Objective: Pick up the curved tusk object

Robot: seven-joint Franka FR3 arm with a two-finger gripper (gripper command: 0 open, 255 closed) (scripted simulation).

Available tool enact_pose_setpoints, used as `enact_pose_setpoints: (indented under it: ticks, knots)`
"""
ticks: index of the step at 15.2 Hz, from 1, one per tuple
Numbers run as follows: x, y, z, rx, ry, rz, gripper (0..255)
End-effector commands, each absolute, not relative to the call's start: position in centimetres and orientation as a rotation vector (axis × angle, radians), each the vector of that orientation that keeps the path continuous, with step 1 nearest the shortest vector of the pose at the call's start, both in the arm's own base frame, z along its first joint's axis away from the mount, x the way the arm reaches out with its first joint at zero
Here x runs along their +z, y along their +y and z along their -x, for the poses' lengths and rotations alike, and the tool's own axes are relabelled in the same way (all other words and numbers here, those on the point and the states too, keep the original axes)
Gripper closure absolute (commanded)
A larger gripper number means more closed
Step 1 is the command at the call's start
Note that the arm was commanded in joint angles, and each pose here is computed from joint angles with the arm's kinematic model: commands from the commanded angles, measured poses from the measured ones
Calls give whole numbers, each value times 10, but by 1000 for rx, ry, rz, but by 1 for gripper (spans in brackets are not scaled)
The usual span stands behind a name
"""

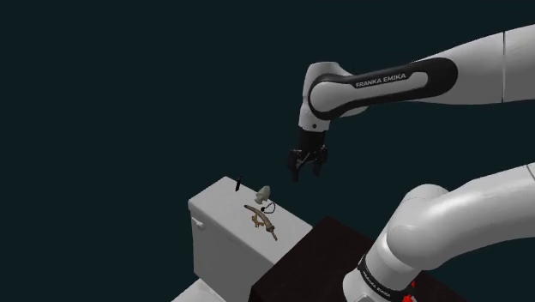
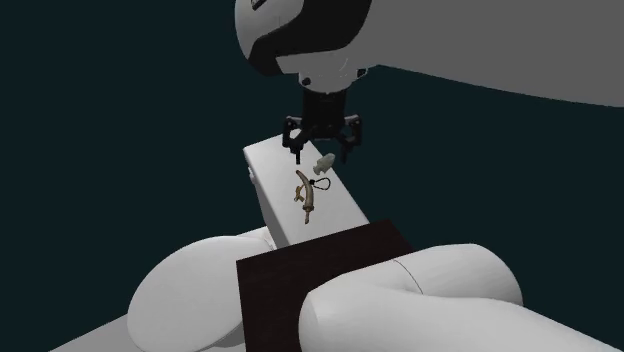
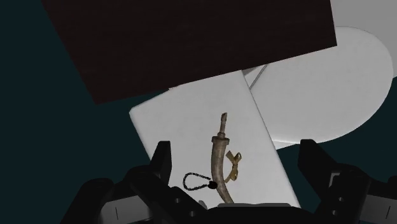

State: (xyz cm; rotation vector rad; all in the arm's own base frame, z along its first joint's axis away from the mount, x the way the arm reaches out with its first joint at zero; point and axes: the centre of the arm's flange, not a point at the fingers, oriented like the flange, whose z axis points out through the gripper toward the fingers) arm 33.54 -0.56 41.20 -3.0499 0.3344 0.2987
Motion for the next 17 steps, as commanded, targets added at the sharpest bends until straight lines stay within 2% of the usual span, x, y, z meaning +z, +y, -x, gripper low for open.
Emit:
enact_pose_setpoints:
  ticks: [1,17]
  knots:
    - [388,-7,-343,275,353,3046,0]
    - [198,-18,-416,134,483,3008,0]
